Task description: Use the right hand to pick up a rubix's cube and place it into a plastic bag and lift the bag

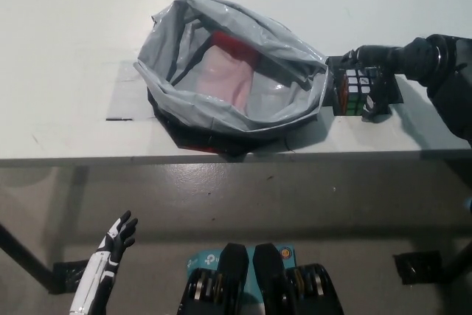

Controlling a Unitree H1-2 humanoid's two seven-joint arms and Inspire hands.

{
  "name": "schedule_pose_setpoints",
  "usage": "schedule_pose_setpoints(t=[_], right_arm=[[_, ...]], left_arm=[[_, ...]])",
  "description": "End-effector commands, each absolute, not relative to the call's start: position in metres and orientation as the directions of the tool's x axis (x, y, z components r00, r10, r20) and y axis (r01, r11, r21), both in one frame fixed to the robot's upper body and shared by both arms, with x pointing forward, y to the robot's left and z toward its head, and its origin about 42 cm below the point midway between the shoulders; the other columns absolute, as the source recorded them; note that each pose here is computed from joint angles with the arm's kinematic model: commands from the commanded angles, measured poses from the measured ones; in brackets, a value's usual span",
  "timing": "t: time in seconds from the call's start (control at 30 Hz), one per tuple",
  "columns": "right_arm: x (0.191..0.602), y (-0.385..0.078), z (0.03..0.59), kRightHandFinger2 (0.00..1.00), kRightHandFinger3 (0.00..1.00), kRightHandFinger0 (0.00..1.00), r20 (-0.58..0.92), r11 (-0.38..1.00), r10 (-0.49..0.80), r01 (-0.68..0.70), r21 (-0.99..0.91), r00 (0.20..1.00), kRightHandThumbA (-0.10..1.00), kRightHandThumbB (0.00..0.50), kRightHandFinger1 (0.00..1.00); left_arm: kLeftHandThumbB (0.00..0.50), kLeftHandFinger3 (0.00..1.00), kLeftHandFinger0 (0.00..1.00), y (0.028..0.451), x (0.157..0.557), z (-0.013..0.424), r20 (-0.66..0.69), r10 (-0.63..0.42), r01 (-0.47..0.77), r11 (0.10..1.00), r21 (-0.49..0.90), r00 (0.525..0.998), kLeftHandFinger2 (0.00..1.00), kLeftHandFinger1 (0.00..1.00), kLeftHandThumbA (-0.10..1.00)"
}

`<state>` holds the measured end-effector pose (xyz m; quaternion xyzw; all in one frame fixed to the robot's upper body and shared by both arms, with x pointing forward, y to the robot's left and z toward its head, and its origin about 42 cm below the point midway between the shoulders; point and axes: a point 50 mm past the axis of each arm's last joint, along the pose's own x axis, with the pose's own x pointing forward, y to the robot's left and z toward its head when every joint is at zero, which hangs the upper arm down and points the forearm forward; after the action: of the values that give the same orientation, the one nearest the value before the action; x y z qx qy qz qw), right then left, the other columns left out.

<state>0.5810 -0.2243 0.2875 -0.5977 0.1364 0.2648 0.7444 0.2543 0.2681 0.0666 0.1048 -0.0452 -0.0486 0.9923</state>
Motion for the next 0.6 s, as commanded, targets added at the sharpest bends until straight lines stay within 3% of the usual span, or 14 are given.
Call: schedule_pose_setpoints(t=[0.0, 0.07, 0.1, 0.2, 0.23, 0.27, 0.3, 0.33, 0.37, 0.4, 0.43, 0.5, 0.53, 0.57], right_arm=[[0.591, -0.212, 0.328, 1.0, 1.0, 1.0, -0.413, 0.145, 0.266, -0.46, -0.876, 0.871, 0.96, 0.5, 1.0], [0.591, -0.214, 0.326, 1.0, 1.0, 1.0, -0.426, 0.171, 0.256, -0.475, -0.863, 0.868, 0.91, 0.5, 1.0], [0.592, -0.215, 0.326, 1.0, 1.0, 1.0, -0.435, 0.214, 0.26, -0.491, -0.844, 0.862, 0.81, 0.499, 1.0], [0.592, -0.216, 0.324, 1.0, 1.0, 1.0, -0.435, 0.201, 0.234, -0.481, -0.853, 0.869, 0.79, 0.5, 1.0], [0.593, -0.218, 0.323, 1.0, 1.0, 1.0, -0.429, 0.177, 0.215, -0.468, -0.866, 0.877, 0.67, 0.485, 1.0], [0.593, -0.219, 0.32, 0.99, 0.97, 0.9, -0.423, 0.147, 0.191, -0.452, -0.88, 0.886, 0.56, 0.447, 0.93], [0.593, -0.22, 0.318, 1.0, 0.79, 0.92, -0.423, 0.132, 0.169, -0.446, -0.885, 0.89, 0.34, 0.329, 0.99], [0.593, -0.22, 0.317, 0.99, 0.75, 0.94, -0.423, 0.125, 0.158, -0.443, -0.888, 0.892, 0.19, 0.343, 1.0], [0.593, -0.221, 0.316, 0.97, 0.58, 1.0, -0.421, 0.113, 0.146, -0.438, -0.892, 0.895, 0.0, 0.322, 1.0], [0.593, -0.222, 0.314, 0.88, 0.49, 1.0, -0.417, 0.102, 0.137, -0.432, -0.896, 0.898, -0.08, 0.305, 1.0], [0.593, -0.223, 0.312, 0.72, 0.39, 0.96, -0.412, 0.09, 0.134, -0.425, -0.901, 0.901, -0.1, 0.263, 0.88], [0.592, -0.227, 0.308, 0.42, 0.35, 0.33, -0.405, 0.075, 0.121, -0.415, -0.907, 0.907, -0.1, 0.219, 0.4], [0.592, -0.228, 0.307, 0.35, 0.38, 0.18, -0.405, 0.071, 0.111, -0.413, -0.908, 0.908, -0.1, 0.189, 0.28], [0.592, -0.23, 0.306, 0.37, 0.41, 0.11, -0.405, 0.066, 0.1, -0.412, -0.909, 0.909, -0.1, 0.186, 0.27]], left_arm=[[0.342, 1.0, 1.0, 0.269, 0.255, 0.078, 0.119, -0.124, 0.094, 0.968, 0.234, 0.985, 1.0, 1.0, 1.0], [0.34, 1.0, 1.0, 0.27, 0.255, 0.079, 0.121, -0.123, 0.092, 0.968, 0.233, 0.985, 1.0, 1.0, 1.0], [0.34, 1.0, 1.0, 0.27, 0.256, 0.079, 0.122, -0.123, 0.092, 0.968, 0.235, 0.985, 1.0, 1.0, 1.0], [0.338, 1.0, 1.0, 0.27, 0.256, 0.079, 0.124, -0.124, 0.092, 0.967, 0.237, 0.985, 1.0, 1.0, 1.0], [0.338, 1.0, 1.0, 0.27, 0.256, 0.079, 0.124, -0.123, 0.091, 0.967, 0.237, 0.985, 1.0, 1.0, 1.0], [0.339, 1.0, 1.0, 0.27, 0.256, 0.079, 0.124, -0.123, 0.09, 0.967, 0.238, 0.985, 1.0, 1.0, 1.0], [0.34, 1.0, 1.0, 0.27, 0.257, 0.079, 0.126, -0.124, 0.091, 0.967, 0.238, 0.984, 1.0, 1.0, 1.0], [0.341, 1.0, 1.0, 0.27, 0.258, 0.079, 0.127, -0.124, 0.091, 0.967, 0.239, 0.984, 1.0, 1.0, 1.0], [0.341, 1.0, 1.0, 0.27, 0.258, 0.08, 0.128, -0.125, 0.092, 0.967, 0.237, 0.984, 1.0, 1.0, 1.0], [0.348, 1.0, 1.0, 0.27, 0.258, 0.08, 0.127, -0.126, 0.093, 0.968, 0.234, 0.984, 1.0, 1.0, 1.0], [0.352, 1.0, 1.0, 0.271, 0.259, 0.08, 0.126, -0.125, 0.093, 0.968, 0.233, 0.984, 1.0, 1.0, 1.0], [0.357, 1.0, 1.0, 0.272, 0.26, 0.081, 0.126, -0.123, 0.09, 0.967, 0.237, 0.984, 1.0, 1.0, 1.0], [0.355, 1.0, 1.0, 0.272, 0.26, 0.081, 0.127, -0.123, 0.09, 0.967, 0.237, 0.984, 1.0, 1.0, 1.0], [0.355, 1.0, 1.0, 0.272, 0.26, 0.081, 0.128, -0.122, 0.089, 0.967, 0.237, 0.984, 1.0, 1.0, 1.0]])
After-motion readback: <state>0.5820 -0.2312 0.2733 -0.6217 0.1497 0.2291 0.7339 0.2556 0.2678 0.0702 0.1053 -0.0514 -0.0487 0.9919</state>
